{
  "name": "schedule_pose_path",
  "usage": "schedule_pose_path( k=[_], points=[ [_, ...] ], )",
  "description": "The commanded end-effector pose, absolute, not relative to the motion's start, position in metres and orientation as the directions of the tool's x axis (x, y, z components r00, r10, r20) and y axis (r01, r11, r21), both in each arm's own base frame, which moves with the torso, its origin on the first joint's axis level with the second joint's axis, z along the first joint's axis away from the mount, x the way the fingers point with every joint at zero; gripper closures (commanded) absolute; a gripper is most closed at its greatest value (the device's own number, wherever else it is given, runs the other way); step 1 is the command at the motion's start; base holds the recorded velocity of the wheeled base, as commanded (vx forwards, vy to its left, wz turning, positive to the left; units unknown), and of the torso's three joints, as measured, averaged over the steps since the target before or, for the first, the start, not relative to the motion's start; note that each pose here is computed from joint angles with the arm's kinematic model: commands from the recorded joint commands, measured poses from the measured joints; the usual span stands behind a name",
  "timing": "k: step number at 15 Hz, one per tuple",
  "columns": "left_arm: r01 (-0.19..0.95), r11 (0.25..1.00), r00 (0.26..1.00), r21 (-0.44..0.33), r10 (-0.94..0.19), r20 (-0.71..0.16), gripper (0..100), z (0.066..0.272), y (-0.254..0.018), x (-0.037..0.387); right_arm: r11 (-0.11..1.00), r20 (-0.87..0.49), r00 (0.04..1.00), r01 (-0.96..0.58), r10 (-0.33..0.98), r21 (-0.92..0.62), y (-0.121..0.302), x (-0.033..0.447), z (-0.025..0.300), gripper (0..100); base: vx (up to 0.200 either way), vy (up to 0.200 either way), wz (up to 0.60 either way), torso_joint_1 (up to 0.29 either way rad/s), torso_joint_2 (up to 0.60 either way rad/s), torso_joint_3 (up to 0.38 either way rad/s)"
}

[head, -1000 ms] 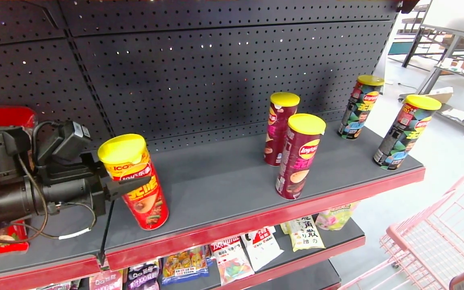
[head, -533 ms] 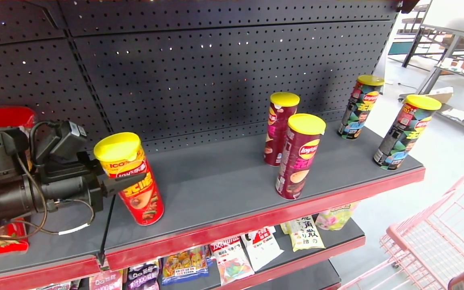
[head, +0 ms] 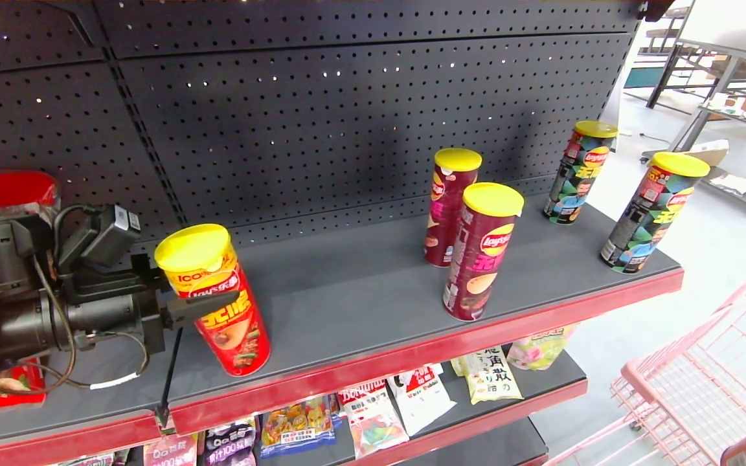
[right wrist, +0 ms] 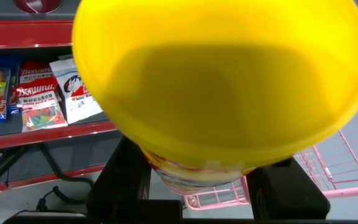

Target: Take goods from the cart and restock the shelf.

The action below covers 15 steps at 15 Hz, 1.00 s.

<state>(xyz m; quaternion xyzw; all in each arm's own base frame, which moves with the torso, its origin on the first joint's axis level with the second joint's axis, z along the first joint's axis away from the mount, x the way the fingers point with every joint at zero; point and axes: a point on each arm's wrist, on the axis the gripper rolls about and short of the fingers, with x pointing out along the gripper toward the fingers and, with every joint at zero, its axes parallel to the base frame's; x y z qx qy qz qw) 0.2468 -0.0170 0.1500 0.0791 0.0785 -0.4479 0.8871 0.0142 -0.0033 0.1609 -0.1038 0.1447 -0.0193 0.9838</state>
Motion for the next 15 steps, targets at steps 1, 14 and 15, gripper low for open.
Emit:
schedule_pose_path(
  k=[1,14,15],
  points=[
    [0.807,0.586,0.586,0.067,-0.782,-0.214,100,0.148,-0.017,0.249,0.978,-0.282,0.957,0.007,-0.068,-0.211,-0.003,0.014,0.160,100,0.000,0.000,0.00,0.000,0.00,0.000],
    [0.844,0.527,0.536,0.099,-0.818,-0.208,100,0.143,-0.018,0.260,0.977,-0.285,0.956,0.005,-0.067,-0.211,-0.003,0.015,0.160,100,0.000,0.000,0.00,0.000,0.00,0.000],
    [0.849,0.519,0.528,0.101,-0.825,-0.203,100,0.144,-0.019,0.260,0.977,-0.287,0.956,0.005,-0.067,-0.211,-0.003,0.015,0.160,100,0.000,0.000,0.00,0.000,0.00,0.000]
  ],
)
